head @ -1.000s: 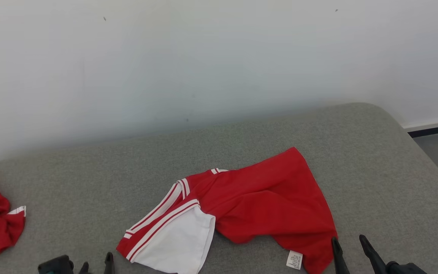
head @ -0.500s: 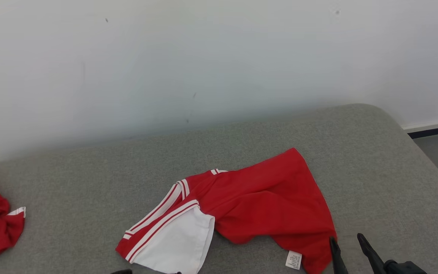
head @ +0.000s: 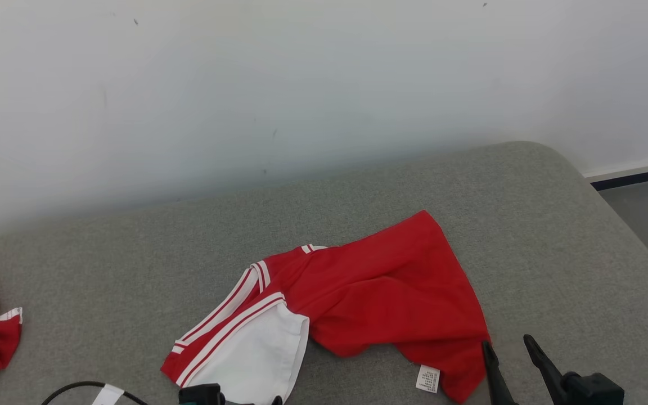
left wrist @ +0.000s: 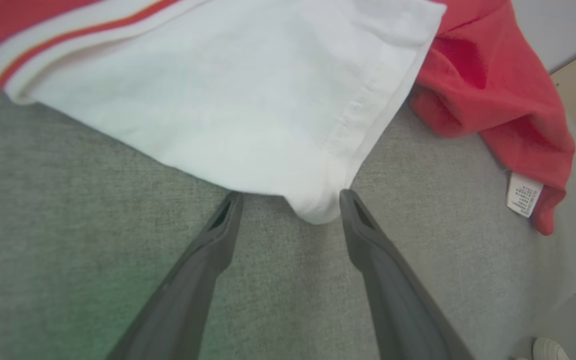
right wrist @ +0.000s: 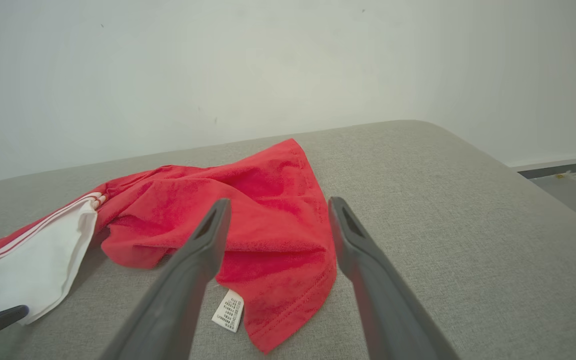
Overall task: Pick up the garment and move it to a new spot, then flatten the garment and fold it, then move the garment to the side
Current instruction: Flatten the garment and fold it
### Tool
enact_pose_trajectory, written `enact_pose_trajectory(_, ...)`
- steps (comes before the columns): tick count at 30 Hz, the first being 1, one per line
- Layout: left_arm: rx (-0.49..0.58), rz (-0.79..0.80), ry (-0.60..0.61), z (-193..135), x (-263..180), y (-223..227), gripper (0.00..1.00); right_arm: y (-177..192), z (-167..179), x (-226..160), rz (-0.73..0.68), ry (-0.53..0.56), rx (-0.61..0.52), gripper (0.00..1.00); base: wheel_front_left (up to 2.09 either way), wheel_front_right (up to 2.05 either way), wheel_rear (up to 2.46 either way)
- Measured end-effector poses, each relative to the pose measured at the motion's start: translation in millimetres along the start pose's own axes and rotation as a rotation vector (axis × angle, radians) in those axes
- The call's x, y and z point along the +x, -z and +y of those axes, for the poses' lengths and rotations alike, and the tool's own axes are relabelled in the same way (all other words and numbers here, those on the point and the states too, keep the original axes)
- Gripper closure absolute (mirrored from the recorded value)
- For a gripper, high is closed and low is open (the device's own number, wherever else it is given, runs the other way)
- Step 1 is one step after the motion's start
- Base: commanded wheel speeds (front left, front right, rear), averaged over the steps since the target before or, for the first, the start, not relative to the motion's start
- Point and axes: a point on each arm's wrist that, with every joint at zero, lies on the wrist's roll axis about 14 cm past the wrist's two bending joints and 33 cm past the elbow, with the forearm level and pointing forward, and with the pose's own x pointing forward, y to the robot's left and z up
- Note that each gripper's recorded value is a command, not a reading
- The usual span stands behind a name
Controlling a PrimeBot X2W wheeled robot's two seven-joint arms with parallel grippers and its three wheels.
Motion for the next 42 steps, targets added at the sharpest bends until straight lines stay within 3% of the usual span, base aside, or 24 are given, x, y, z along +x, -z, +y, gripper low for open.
enact_pose_trajectory(4, 0.048, 0.013, 0.029, -4.3, 4.5, 0.1, 0.0, -0.1, 6.8, 14.4, 0.044, -0.051, -0.029, 0.0, 0.0, 0.0, 0.0)
enact_pose_trajectory(5, 0.051, 0.02, 0.031, -4.4, 5.6, 0.9, 0.06, -0.6, 5.9, 20.1, 0.064, -0.061, -0.035, 0.0, 0.0, 0.0, 0.0)
enact_pose_trajectory(6, 0.053, 0.022, 0.035, -4.8, 6.7, 1.0, 0.27, -2.5, 3.1, 27.1, 0.082, -0.066, -0.041, 0.0, 0.0, 0.0, 0.0)
enact_pose_trajectory(7, 0.055, 0.024, 0.036, -4.8, 7.7, 0.9, 0.39, -6.6, -0.8, 35.4, 0.099, -0.068, -0.049, 0.0, 0.0, 0.0, 0.0)
enact_pose_trajectory(12, 0.058, 0.027, 0.049, -5.5, 9.3, 0.9, 0.62, -32.6, -17.7, 81.5, 0.187, -0.066, -0.066, 0.0, 0.0, 0.0, 0.0)
enact_pose_trajectory(14, 0.058, 0.027, 0.055, -6.4, 8.8, 0.6, 0.57, -32.9, -26.5, 96.4, 0.273, -0.05, -0.053, 0.0, 0.0, 0.0, 0.0)
enact_pose_trajectory(15, 0.06, 0.026, 0.062, -7.4, 8.3, 0.8, 0.48, -31.5, -30.4, 102.4, 0.32, -0.044, -0.054, 0.0, 0.0, 0.0, 0.0)
enact_pose_trajectory(17, 0.061, 0.023, 0.072, -9.7, 7.4, 0.4, 0.07, -29.6, -39.4, 113.6, 0.4, -0.021, -0.048, 0.0, 0.0, 0.0, 0.0)
enact_pose_trajectory(18, 0.062, 0.024, 0.075, -10.4, 6.9, 0.3, 0.0, -31.1, -43.0, 119.6, 0.424, -0.011, -0.049, 0.0, 0.0, 0.0, 0.0)
enact_pose_trajectory(21, 0.059, 0.018, 0.08, -10.5, 4.5, -0.3, 0.0, -39.6, -50.4, 139.3, 0.451, 0.015, -0.063, 0.0, 0.0, 0.0, 0.0)
enact_pose_trajectory(23, 0.055, 0.013, 0.08, -10.2, 3.9, -1.3, 0.16, -40.8, -50.9, 145.7, 0.46, 0.02, -0.068, 0.0, 0.0, 0.0, 0.0)
enact_pose_trajectory(25, 0.056, 0.003, 0.087, -10.4, 3.9, -5.2, 0.61, -41.6, -48.7, 158.4, 0.47, 0.023, -0.071, 0.0, 0.0, 0.0, 0.0)
enact_pose_trajectory(26, 0.057, -0.004, 0.09, -10.4, 4.2, -7.7, 0.68, -41.8, -47.1, 164.9, 0.475, 0.023, -0.074, 0.0, 0.0, 0.0, 0.0)
enact_pose_trajectory(28, 0.056, -0.014, 0.1, -12.1, 5.3, -11.9, 1.0, -39.8, -45.3, 177.2, 0.485, 0.026, -0.087, 0.0, 0.0, 0.0, 0.0)
enact_pose_trajectory(42, 0.051, 0.037, 0.157, -20.6, 19.9, -9.5, 1.0, 22.5, -51.2, 243.6, 0.628, 0.095, -0.029, 0.0, 0.0, 0.0, 0.0)
